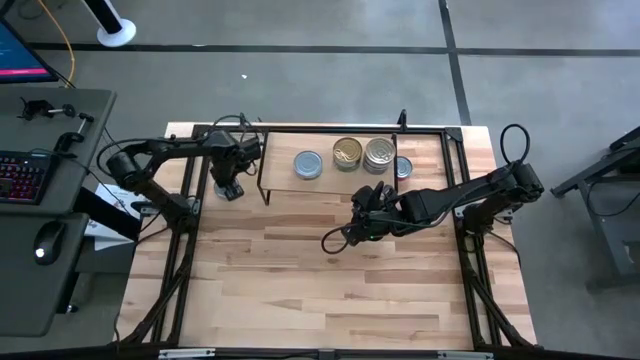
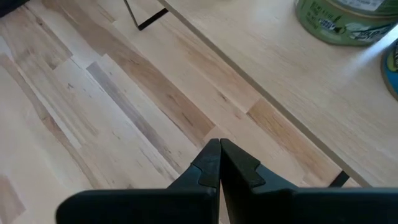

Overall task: Stack canned seafood by type on shelf
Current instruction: Stack the green white tuna can on the other green white tuna can on the shelf

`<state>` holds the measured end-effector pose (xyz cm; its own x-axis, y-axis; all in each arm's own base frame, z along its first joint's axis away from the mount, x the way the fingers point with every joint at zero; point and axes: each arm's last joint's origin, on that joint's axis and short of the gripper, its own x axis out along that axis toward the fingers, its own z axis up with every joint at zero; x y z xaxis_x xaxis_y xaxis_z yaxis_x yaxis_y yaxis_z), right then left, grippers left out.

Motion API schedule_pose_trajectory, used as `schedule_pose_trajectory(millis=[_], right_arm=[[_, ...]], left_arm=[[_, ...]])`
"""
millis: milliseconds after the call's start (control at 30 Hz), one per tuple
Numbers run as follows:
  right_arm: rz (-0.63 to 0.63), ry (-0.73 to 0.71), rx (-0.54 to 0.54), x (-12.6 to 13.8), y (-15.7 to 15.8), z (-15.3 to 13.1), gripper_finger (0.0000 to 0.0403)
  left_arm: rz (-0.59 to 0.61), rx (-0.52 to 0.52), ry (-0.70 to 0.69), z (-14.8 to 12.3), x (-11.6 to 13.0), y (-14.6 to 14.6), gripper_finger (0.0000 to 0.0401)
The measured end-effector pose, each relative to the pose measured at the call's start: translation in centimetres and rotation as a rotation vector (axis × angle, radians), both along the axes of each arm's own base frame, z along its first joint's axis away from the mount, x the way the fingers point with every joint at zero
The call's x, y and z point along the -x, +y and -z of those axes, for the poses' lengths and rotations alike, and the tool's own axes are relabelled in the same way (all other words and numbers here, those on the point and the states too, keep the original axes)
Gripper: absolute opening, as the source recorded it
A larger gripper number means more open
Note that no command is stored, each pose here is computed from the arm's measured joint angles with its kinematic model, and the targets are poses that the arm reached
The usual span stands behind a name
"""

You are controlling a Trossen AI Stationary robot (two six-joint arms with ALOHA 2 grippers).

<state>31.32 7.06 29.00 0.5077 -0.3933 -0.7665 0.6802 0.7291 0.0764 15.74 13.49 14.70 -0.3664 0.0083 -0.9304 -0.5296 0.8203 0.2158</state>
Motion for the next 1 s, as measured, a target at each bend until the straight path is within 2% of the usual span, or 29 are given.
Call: schedule_pose_trajectory(millis=[100,267,500,833,1000], right_arm=[[0.004,-0.002,0.008,0.0,0.0,0.0,0.0000],[0.002,0.000,0.016,0.0,-0.1,0.0,0.0000],[-0.011,0.009,0.026,0.0,-0.1,0.0,0.0000],[0.000,0.010,0.025,-0.1,-0.5,0.0,0.0000],[-0.002,0.011,0.023,-0.1,-0.5,0.0,0.0000]], left_arm=[[-0.008,-0.019,-0.036,-0.5,0.2,-1.3,0.0000],[-0.042,-0.060,-0.185,-2.0,-0.3,-2.6,0.0000],[-0.085,-0.052,-0.262,-2.8,-0.6,-3.8,0.0000],[0.007,-0.044,-0.316,-2.8,-2.2,-5.9,0.0000],[-0.006,-0.058,-0.351,-1.3,-1.8,-7.2,0.0000]])
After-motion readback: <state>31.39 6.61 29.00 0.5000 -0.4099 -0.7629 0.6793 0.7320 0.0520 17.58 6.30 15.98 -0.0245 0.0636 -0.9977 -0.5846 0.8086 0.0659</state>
